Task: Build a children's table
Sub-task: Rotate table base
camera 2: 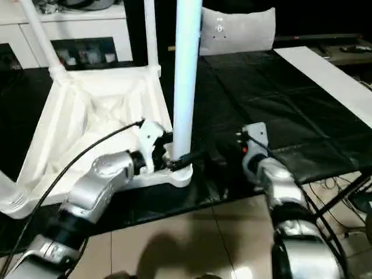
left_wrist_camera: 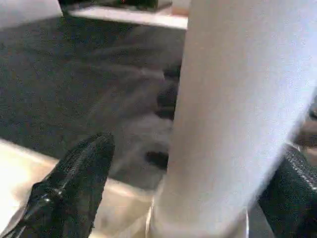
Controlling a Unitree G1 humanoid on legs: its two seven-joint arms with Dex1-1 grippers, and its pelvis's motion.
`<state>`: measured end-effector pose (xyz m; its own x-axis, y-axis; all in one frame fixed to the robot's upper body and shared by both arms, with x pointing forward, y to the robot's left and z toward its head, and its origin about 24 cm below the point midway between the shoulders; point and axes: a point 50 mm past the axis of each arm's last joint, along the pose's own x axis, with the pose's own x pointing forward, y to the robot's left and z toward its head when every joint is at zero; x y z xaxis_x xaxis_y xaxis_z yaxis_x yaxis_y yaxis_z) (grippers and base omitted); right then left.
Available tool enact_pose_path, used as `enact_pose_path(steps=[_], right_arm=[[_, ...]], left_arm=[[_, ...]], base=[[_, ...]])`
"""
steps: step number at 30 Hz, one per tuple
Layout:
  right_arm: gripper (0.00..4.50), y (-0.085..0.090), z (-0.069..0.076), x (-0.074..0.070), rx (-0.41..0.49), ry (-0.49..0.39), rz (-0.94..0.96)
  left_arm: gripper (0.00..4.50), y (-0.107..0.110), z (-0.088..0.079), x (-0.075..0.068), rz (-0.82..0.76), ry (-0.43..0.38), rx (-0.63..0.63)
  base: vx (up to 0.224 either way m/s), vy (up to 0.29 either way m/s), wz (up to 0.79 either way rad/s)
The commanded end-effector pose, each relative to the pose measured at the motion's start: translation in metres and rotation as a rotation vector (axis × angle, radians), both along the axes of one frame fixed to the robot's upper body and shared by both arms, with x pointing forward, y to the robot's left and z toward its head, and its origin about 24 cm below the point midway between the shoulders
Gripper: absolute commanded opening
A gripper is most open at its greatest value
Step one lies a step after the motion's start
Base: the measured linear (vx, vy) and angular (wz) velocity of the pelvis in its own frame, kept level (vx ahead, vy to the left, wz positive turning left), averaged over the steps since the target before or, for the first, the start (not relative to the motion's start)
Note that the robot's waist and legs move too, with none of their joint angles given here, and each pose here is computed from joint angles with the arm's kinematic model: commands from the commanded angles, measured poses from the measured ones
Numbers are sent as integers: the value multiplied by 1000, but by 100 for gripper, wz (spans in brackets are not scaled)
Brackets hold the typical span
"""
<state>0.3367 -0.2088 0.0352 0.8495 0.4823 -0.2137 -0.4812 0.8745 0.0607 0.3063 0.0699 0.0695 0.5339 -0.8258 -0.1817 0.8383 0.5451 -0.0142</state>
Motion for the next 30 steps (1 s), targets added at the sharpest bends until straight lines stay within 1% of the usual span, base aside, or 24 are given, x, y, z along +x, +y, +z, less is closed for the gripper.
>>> enact_pose_path(steps=[1,2,4,5,7,8,11,12,14,17,20,23,25,27,30], right_arm=[[450,-1,15,-4,-10,-44,129],[450,-1,15,-4,-10,-44,129],[450,-2,19,-11,-30,-48,213],[450,-2,21,-15,-44,-49,260],[450,-4,25,-24,-72,-40,343],[450,-7,28,-31,-98,-25,414],[450,-8,30,-38,-115,-13,475],[450,-8,30,-38,-115,-13,475],[450,-6,32,-43,-106,-2,523],[450,-1,36,-50,-91,14,591],[450,1,37,-53,-68,22,613],[450,1,37,-54,-65,26,619],[450,3,37,-56,-61,35,628],[450,4,38,-60,-43,53,651],[450,4,40,-61,-45,53,658]], left_arm=[[441,11,-6,-6,-50,2,65],[441,11,-6,-6,-50,2,65],[441,20,-10,-9,-92,14,109],[414,26,-13,-11,-120,24,136],[405,41,-17,-13,-161,37,213],[405,57,-19,-14,-190,47,273],[368,70,-18,-11,-196,53,319],[363,70,-18,-11,-196,53,319],[358,77,-19,-10,-218,63,348],[324,82,-17,-5,-243,80,359],[314,82,-16,-2,-267,107,341],[280,81,-18,-1,-273,125,333],[275,80,-20,-1,-277,164,313],[246,79,-24,-2,-281,225,277],[226,80,-28,-3,-290,237,297]], base=[[0,0,0],[0,0,0],[0,0,0],[0,0,0],[0,0,0],[0,0,0],[0,0,0],[0,0,0],[0,0,0],[0,0,0],[0,0,0],[0,0,0],[0,0,0],[0,0,0],[0,0,0]])
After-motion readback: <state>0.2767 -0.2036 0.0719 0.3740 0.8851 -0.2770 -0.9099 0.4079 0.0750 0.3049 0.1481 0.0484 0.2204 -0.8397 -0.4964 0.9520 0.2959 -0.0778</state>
